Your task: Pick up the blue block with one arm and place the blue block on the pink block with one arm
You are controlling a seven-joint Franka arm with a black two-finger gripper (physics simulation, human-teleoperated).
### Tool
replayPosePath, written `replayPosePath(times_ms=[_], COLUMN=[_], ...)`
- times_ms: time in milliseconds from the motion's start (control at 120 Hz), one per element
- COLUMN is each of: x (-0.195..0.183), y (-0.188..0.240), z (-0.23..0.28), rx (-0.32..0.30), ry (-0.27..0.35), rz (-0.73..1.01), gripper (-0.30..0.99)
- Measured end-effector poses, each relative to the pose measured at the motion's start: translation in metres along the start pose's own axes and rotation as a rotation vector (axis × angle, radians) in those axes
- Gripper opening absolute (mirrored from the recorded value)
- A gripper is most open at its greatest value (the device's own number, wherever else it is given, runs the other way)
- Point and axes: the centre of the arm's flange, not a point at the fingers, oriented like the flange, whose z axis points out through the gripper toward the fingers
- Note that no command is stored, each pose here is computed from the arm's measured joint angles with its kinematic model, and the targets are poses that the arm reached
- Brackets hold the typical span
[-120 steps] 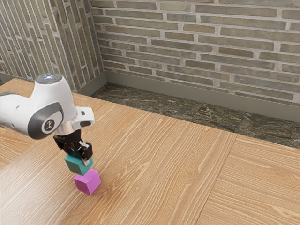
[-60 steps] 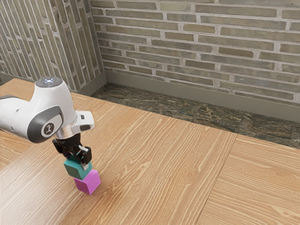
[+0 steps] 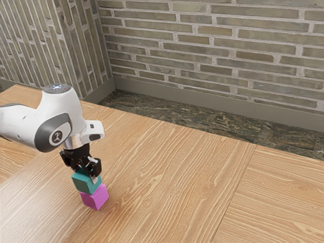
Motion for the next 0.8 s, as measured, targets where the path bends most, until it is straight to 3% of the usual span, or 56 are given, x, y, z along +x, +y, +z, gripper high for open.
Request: replayPosePath(times_ms=[208,350,500,667,800], x=[0.002,0.002,0.001,0.004,0.005], y=[0.000,0.000,-0.001,0.000,-0.010], z=[0.000,0.000,-0.002,-0.042,-0.062], rx=[-0.001,-0.007,-0.008,0.012,0.010], ry=[0.000,-0.001,0.001,0.071,0.091], rz=[0.001,0.004,0.008,0.014,-0.003], gripper=[0.33,0.50,0.60,0.65,0.67])
